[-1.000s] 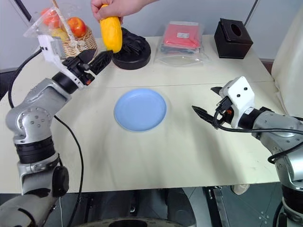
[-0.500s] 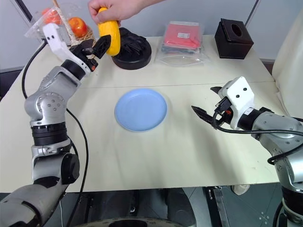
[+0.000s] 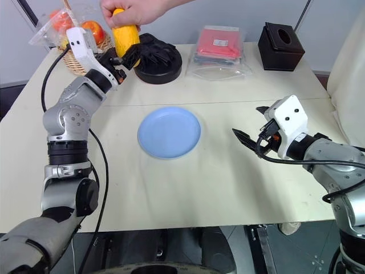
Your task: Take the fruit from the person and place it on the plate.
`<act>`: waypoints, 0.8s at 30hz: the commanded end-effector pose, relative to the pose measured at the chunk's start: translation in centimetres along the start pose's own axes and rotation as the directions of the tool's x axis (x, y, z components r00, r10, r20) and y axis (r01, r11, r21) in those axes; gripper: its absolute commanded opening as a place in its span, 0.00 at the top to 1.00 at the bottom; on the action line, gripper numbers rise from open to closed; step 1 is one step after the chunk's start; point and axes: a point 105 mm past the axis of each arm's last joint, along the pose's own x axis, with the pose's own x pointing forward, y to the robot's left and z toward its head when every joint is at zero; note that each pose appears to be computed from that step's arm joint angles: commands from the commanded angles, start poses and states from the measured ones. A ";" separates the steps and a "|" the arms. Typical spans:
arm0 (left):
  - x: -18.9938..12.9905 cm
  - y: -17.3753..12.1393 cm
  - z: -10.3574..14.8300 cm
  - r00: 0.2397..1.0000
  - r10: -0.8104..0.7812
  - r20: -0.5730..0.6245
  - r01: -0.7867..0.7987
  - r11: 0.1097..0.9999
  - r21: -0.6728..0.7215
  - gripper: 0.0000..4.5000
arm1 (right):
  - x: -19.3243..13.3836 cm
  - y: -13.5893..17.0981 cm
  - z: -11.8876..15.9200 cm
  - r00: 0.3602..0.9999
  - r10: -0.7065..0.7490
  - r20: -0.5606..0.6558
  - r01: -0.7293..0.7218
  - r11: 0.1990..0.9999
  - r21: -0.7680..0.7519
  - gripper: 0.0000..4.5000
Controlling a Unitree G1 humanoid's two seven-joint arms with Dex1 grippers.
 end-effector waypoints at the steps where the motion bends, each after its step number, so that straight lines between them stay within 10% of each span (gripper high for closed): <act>1: 0.3 -0.9 1.5 0.998 -0.036 0.048 0.035 0.999 0.032 0.20 | -0.5 -0.1 1.3 0.999 -0.022 0.047 0.024 0.999 -0.033 0.00; 4: 0.3 -1.3 1.3 0.998 -0.057 0.041 0.056 0.998 0.021 0.44 | -0.6 -0.1 1.2 0.999 -0.022 0.045 0.024 0.999 -0.032 0.00; 16: 0.1 -1.7 -0.7 0.994 -0.077 -0.072 0.076 0.997 -0.008 0.44 | -0.4 0.1 1.1 0.999 -0.020 0.041 0.021 0.999 -0.026 0.00; 24: -1.3 -3.8 -8.7 0.878 -0.173 -0.446 0.157 0.985 -0.074 0.44 | -0.3 0.4 0.9 0.999 -0.025 0.040 0.026 1.000 -0.015 0.00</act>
